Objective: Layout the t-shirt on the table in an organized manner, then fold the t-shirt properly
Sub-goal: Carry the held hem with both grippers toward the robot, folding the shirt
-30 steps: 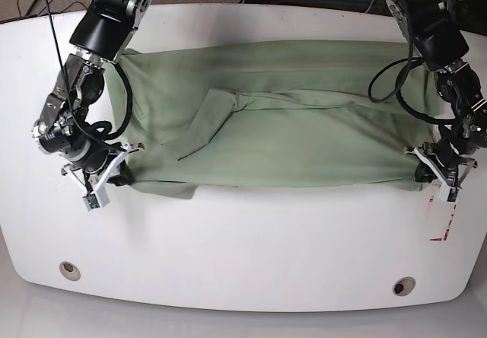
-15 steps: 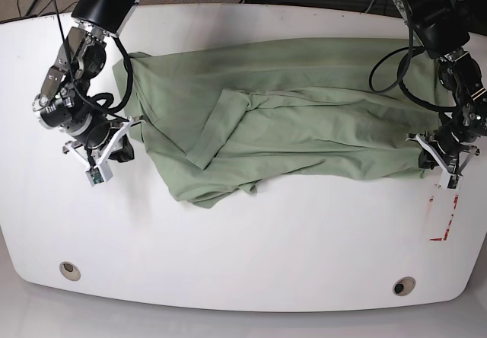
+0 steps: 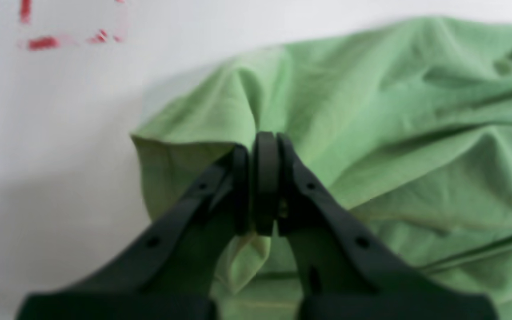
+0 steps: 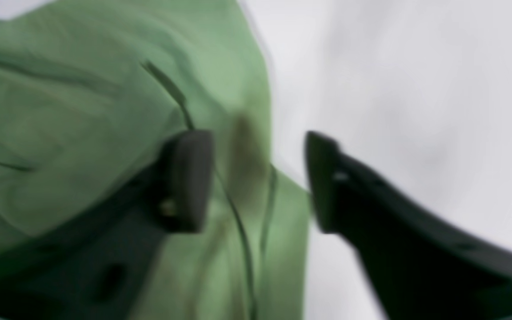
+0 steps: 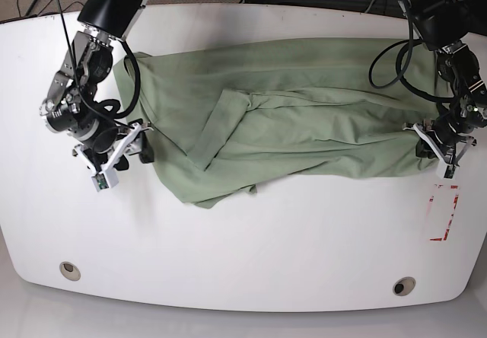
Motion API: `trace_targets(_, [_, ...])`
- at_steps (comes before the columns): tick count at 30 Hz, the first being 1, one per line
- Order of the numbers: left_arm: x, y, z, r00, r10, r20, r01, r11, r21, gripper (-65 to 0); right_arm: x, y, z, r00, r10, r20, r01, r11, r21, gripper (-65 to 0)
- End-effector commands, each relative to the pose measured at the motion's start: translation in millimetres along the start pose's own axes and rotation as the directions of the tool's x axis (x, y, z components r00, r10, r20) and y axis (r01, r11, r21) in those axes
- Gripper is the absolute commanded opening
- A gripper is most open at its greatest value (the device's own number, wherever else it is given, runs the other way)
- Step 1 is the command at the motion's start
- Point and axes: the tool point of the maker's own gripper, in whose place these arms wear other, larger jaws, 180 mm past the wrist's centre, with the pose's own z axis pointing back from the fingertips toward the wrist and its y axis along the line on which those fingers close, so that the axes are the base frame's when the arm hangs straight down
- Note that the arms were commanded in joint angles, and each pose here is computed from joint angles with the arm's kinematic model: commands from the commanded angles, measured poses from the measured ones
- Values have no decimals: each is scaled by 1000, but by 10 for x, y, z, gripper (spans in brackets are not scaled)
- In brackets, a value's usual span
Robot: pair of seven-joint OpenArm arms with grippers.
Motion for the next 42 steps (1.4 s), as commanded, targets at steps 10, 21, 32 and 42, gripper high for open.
trace_targets(10, [231, 89, 69, 998, -19, 64, 18, 1000, 19, -650, 434, -62, -483, 978, -163, 132, 146, 981, 127, -41])
trace_targets(21, [232, 96, 74, 998, -16, 66, 15, 1000, 20, -650, 335, -152, -888, 938, -335, 95, 310, 928, 208, -75])
trace_targets(32, [232, 92, 72, 998, -17, 65, 16, 1000, 19, -650, 223, -59, -1082, 907, -416, 65, 389, 887, 248, -75])
trace_targets(42, [231, 89, 69, 998, -19, 64, 18, 1000, 19, -650, 290, 96, -1183, 894, -443, 64, 409, 867, 285, -201])
